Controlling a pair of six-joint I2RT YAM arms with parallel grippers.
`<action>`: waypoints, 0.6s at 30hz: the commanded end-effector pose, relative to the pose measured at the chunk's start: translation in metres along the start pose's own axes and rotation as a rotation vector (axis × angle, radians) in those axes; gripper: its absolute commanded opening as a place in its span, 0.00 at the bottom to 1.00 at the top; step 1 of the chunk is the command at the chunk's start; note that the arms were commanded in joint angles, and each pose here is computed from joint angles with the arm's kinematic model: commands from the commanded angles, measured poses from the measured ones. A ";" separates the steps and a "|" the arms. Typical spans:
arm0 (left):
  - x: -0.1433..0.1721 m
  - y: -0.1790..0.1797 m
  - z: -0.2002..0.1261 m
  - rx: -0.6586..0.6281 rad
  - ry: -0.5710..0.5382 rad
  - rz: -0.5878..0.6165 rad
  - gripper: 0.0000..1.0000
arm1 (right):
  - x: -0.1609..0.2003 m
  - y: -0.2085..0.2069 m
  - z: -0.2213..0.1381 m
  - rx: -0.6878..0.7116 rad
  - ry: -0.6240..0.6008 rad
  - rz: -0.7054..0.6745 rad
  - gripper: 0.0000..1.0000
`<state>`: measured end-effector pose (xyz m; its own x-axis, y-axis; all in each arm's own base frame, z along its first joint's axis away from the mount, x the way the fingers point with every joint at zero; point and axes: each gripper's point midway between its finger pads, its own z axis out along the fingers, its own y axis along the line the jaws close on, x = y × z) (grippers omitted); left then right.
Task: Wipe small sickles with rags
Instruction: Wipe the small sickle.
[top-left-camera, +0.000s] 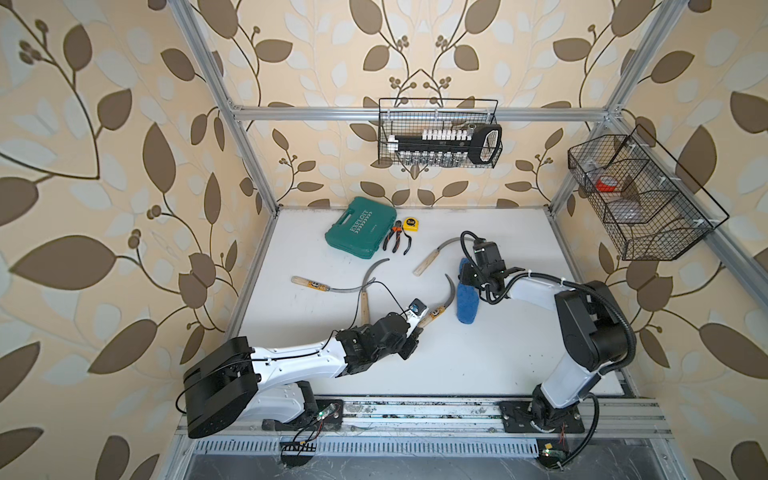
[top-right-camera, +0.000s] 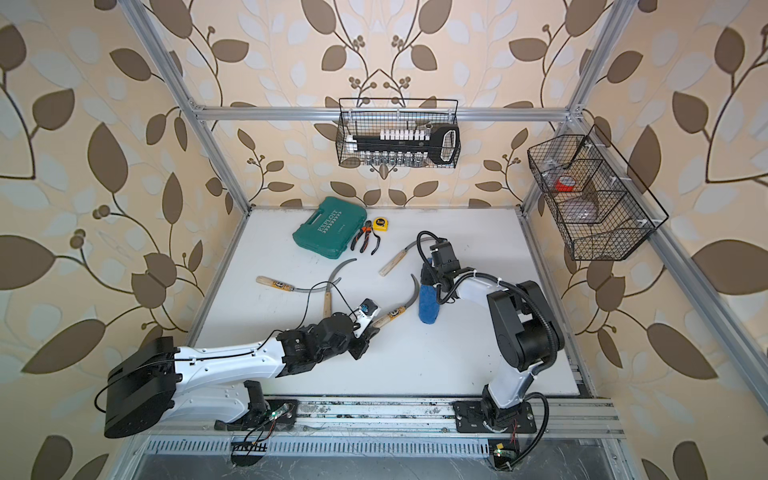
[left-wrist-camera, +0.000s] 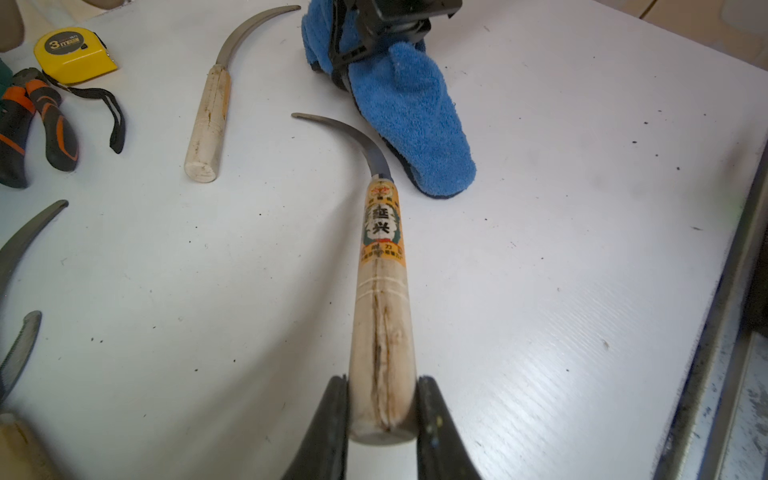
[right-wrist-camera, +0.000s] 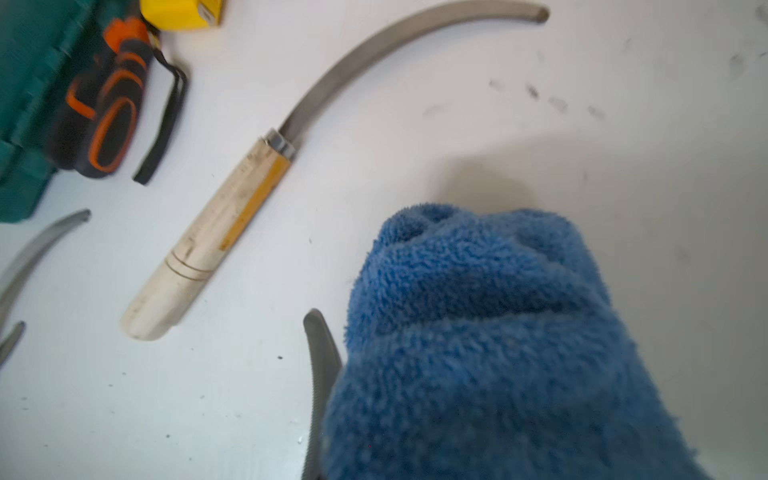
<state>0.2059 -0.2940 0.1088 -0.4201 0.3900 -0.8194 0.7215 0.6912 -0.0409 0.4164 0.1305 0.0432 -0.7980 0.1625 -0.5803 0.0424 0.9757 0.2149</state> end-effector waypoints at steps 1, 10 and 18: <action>-0.016 0.003 -0.003 -0.014 -0.065 -0.029 0.00 | 0.013 0.017 0.007 -0.020 0.077 -0.077 0.00; -0.018 0.011 -0.002 -0.056 -0.073 -0.038 0.00 | 0.056 0.029 0.007 -0.032 0.163 -0.111 0.00; -0.019 0.017 -0.004 -0.081 -0.080 -0.048 0.00 | 0.075 0.032 -0.011 -0.015 0.153 -0.118 0.00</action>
<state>0.2122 -0.2881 0.1089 -0.4172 0.3876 -0.8220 0.6935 0.7203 -0.0124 0.3877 0.1664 0.0318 -0.8266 0.0590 -0.5598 -0.0476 0.9836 0.1739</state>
